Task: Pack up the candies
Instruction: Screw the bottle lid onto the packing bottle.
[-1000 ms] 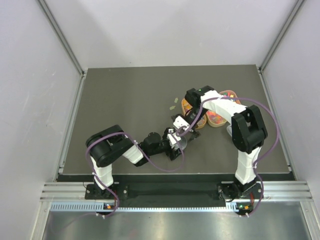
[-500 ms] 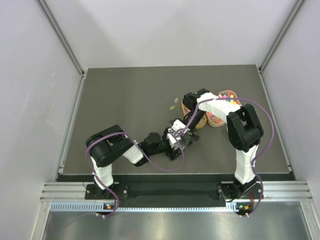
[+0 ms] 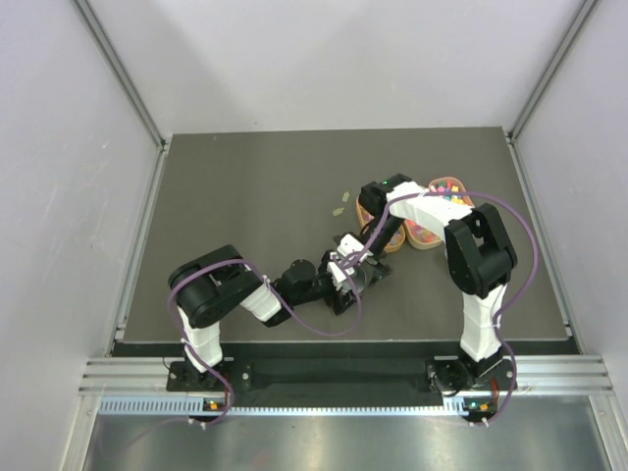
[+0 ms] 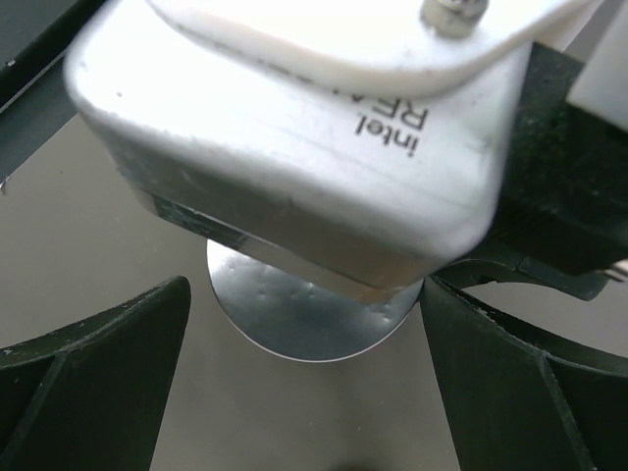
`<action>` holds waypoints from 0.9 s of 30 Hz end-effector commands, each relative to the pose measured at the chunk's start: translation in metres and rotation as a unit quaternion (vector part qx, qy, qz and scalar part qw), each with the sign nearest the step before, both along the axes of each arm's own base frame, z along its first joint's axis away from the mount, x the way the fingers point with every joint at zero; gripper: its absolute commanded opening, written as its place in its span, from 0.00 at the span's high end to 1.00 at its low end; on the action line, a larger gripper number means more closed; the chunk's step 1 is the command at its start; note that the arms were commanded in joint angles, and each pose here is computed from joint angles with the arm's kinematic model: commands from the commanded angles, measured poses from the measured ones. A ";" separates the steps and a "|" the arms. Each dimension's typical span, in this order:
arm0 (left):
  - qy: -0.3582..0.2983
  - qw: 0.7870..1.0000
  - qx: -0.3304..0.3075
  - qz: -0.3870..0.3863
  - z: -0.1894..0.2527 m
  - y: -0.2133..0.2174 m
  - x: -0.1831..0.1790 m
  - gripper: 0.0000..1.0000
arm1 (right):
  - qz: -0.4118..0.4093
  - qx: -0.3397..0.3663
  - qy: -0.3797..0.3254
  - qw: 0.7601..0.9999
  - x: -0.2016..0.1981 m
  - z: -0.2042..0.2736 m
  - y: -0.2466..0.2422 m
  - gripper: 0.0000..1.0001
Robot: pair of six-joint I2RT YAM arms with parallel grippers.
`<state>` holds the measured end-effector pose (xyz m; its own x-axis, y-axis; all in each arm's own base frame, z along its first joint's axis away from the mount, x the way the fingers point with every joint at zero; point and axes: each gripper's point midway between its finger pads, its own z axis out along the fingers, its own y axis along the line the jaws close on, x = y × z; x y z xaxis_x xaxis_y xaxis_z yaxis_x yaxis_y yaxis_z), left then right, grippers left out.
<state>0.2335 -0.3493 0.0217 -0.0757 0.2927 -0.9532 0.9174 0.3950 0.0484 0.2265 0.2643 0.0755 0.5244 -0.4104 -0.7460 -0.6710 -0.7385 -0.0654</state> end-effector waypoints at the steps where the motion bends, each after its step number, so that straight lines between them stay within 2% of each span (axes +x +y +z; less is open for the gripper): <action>1: 0.011 0.998 0.065 0.005 -0.032 0.016 -0.003 0.40 | 0.028 0.076 0.025 0.996 -0.017 0.014 0.024 0.00; 12: 0.012 0.998 0.067 0.006 -0.033 0.016 -0.003 0.41 | -0.007 0.096 0.058 0.994 -0.020 0.020 0.036 0.03; 20: 0.011 0.998 0.066 0.006 -0.032 0.016 -0.003 0.41 | -0.010 0.098 0.056 0.994 -0.017 0.014 0.043 0.04; 27: 0.013 0.998 0.067 0.008 -0.034 0.017 -0.002 0.41 | -0.019 0.097 0.062 0.993 -0.012 0.008 0.048 0.09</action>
